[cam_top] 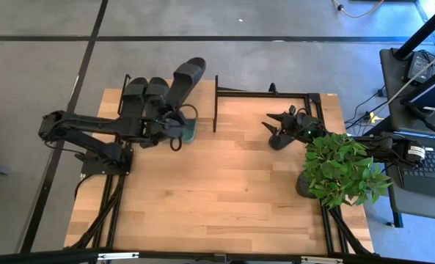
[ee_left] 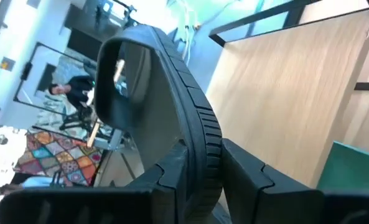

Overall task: Pick and place slides into the shelf
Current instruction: Put the black slipper on the shelf

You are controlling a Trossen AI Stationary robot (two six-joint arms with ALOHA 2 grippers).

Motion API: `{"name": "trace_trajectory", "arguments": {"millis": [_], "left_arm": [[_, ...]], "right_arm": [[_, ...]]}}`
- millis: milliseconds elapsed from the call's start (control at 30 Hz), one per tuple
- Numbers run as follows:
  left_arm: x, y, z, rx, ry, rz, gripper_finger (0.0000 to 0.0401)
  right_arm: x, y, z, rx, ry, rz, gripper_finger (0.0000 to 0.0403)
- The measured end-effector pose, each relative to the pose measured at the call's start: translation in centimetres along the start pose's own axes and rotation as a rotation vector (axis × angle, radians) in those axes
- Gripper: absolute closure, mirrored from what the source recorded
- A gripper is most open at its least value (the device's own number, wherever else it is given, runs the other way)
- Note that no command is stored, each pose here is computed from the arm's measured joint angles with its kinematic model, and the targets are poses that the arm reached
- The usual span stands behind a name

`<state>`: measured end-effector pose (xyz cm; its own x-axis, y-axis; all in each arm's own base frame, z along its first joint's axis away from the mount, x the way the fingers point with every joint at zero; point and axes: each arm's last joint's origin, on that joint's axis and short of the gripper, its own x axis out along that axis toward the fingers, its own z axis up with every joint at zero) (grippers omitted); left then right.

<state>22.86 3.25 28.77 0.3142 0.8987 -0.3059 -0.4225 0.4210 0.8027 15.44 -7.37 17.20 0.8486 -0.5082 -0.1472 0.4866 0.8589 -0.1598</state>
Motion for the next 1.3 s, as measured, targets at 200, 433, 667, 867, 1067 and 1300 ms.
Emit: {"name": "trace_trajectory", "arguments": {"millis": [200,433,667,867,1067,1300], "left_arm": [[0.6,-1.0,1.7,-0.001,0.13,-0.033,0.0327],[1.3,-2.5,2.3,-0.039,0.318,-0.046,0.0327],[2.0,-3.9,3.3,-0.027,0.408,-0.04,0.0344],[2.3,-5.6,3.7,-0.014,0.438,-0.075,0.0342],[2.0,-6.2,3.6,-0.041,0.451,-0.093,0.0344],[1.4,-6.6,3.7,-0.079,0.45,-0.117,0.0341]], "right_arm": [[0.0,0.0,-0.1,0.011,0.011,0.002,0.0217],[0.0,0.0,-0.1,0.012,0.011,0.002,0.0217],[0.0,0.0,-0.1,0.011,0.011,0.002,0.0217],[0.0,0.0,-0.1,0.012,0.012,0.002,0.0217],[0.0,0.0,-0.1,0.012,0.012,0.002,0.0217],[0.0,0.0,-0.1,0.013,0.012,0.002,0.0217]]}}
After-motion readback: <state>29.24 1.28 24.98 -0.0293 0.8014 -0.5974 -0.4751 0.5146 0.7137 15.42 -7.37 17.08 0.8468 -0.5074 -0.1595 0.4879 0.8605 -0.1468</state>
